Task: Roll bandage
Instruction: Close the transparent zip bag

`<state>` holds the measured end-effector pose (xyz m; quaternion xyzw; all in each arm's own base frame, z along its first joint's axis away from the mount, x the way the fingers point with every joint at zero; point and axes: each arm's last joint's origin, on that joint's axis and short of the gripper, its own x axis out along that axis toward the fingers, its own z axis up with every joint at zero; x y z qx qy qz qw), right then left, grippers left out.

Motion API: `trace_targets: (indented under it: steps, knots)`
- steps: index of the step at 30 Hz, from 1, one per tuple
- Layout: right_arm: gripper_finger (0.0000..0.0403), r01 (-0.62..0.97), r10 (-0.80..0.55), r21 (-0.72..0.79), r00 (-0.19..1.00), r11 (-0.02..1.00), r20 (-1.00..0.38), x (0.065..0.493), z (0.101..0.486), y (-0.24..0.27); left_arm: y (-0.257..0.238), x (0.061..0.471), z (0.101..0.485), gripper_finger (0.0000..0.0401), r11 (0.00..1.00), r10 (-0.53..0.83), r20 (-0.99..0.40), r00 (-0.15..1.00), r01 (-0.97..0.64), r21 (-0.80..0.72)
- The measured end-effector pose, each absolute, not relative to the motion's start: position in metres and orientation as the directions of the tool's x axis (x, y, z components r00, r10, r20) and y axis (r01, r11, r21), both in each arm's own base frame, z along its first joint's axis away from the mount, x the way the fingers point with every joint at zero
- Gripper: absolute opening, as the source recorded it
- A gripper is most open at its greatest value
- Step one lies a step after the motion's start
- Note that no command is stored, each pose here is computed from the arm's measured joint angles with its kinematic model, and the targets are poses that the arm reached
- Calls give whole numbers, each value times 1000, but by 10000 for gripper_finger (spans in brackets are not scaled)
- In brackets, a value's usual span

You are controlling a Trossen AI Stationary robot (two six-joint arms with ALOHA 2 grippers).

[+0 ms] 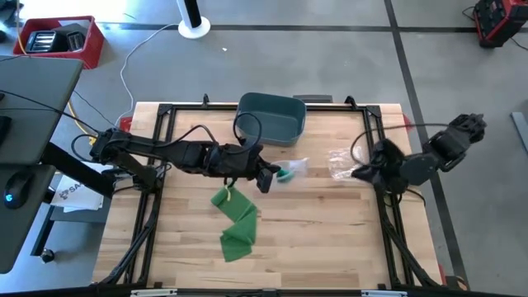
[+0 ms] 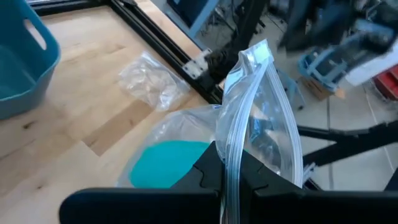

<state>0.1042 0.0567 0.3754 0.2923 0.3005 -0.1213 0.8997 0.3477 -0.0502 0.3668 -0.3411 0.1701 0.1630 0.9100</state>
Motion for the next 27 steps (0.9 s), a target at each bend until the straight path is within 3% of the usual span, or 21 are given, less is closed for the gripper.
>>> trace_targets:
  steps: [4,9,20,24,27]
  knots:
    - [52,288,3,405,811,868,-585,117,345,67,-42,349,367,0,727,193,-416,889,-414,-547]
    - [58,285,-38,439,870,852,-491,136,337,69,-36,352,372,0,734,140,-385,912,-357,-578]
    - [172,203,-65,353,929,913,-366,135,391,46,-41,357,390,0,753,66,-202,977,-182,-632]
    - [183,63,20,272,957,960,-291,147,402,48,-48,356,391,0,763,46,-193,980,-159,-627]
    - [181,48,4,227,975,973,-224,158,411,49,-51,356,391,0,764,8,-195,981,-132,-631]
